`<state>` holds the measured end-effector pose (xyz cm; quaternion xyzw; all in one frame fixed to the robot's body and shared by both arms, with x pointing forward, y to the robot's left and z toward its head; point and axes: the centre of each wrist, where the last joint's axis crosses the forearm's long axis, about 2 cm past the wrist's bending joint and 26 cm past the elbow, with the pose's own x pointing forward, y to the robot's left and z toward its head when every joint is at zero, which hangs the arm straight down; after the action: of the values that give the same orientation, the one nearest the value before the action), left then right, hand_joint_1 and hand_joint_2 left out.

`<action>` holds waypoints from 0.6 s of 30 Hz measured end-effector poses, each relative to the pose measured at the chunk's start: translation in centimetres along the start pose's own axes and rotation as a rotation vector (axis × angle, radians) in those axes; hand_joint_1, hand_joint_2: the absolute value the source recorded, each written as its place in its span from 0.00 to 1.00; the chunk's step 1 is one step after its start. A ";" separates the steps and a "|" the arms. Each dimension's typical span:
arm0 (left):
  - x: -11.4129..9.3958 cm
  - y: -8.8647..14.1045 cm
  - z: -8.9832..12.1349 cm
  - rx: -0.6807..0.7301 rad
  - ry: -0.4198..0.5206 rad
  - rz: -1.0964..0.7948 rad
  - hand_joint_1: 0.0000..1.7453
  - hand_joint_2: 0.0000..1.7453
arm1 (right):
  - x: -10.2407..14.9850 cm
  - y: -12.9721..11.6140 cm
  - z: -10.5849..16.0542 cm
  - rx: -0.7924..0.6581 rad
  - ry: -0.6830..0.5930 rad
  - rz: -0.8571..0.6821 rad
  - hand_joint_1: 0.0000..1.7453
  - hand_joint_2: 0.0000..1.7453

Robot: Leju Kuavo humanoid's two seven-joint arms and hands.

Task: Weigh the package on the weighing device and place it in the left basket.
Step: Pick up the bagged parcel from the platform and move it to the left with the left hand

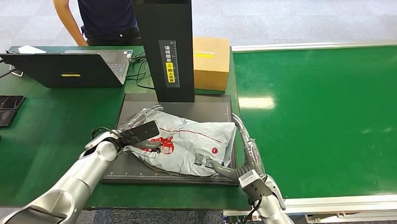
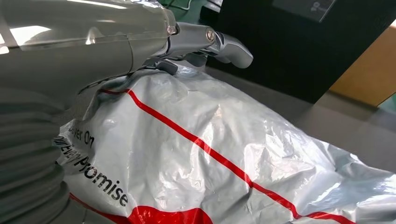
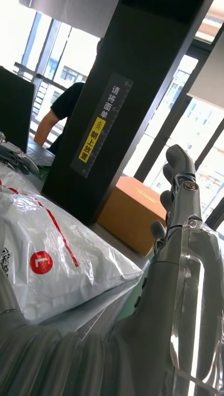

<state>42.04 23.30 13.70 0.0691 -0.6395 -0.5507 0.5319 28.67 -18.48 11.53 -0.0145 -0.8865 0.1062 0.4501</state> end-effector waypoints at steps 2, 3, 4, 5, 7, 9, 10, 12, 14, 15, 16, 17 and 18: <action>-0.1 0.2 -0.1 -0.017 0.010 -0.002 0.65 1.00 | 0.0 0.0 0.0 -0.001 0.000 0.001 0.00 1.00; -0.2 0.2 -0.1 -0.024 0.014 -0.004 0.88 1.00 | 0.0 0.0 0.0 -0.002 0.000 0.001 0.00 1.00; -0.3 0.3 -0.1 -0.031 0.017 -0.005 1.00 1.00 | 0.0 -0.1 0.0 -0.003 0.001 0.002 0.00 1.00; -0.3 0.3 -0.1 -0.037 0.019 -0.006 1.00 1.00 | 0.0 -0.1 0.0 -0.005 0.001 0.003 0.00 1.00; -0.4 0.4 -0.1 -0.045 0.021 -0.008 1.00 1.00 | 0.0 -0.1 0.0 -0.008 0.001 0.005 0.00 1.00; -0.5 0.5 -0.1 -0.051 0.022 -0.009 1.00 1.00 | 0.0 -0.2 0.1 -0.013 0.003 0.008 0.00 1.00; -0.5 0.5 -0.2 -0.053 0.022 -0.009 1.00 1.00 | -0.1 -0.2 0.1 -0.015 0.003 0.010 0.00 1.00; -0.5 0.7 -0.2 -0.054 0.020 -0.010 1.00 1.00 | -0.1 -0.2 0.1 -0.019 0.005 0.012 0.00 1.00; -0.5 0.8 -0.2 -0.053 0.017 -0.010 1.00 1.00 | -0.1 -0.2 0.2 -0.020 0.006 0.013 0.00 1.00; -0.5 0.9 -0.2 -0.053 0.014 -0.008 1.00 1.00 | -0.1 -0.2 0.2 -0.021 0.007 0.013 0.00 1.00; -0.5 0.9 -0.2 -0.052 0.012 -0.007 1.00 1.00 | -0.1 -0.2 0.2 -0.021 0.008 0.013 0.00 1.00; -0.6 0.9 -0.2 -0.052 0.011 -0.005 1.00 1.00 | -0.1 -0.3 0.3 -0.022 0.008 0.014 0.00 1.00; -0.6 1.0 -0.2 -0.051 0.009 -0.002 1.00 1.00 | -0.1 -0.3 0.3 -0.023 0.009 0.014 0.00 1.00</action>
<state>42.95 23.91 14.07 0.0585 -0.6230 -0.5669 0.5358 28.54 -18.80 11.33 -0.0262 -0.8855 0.0992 0.4531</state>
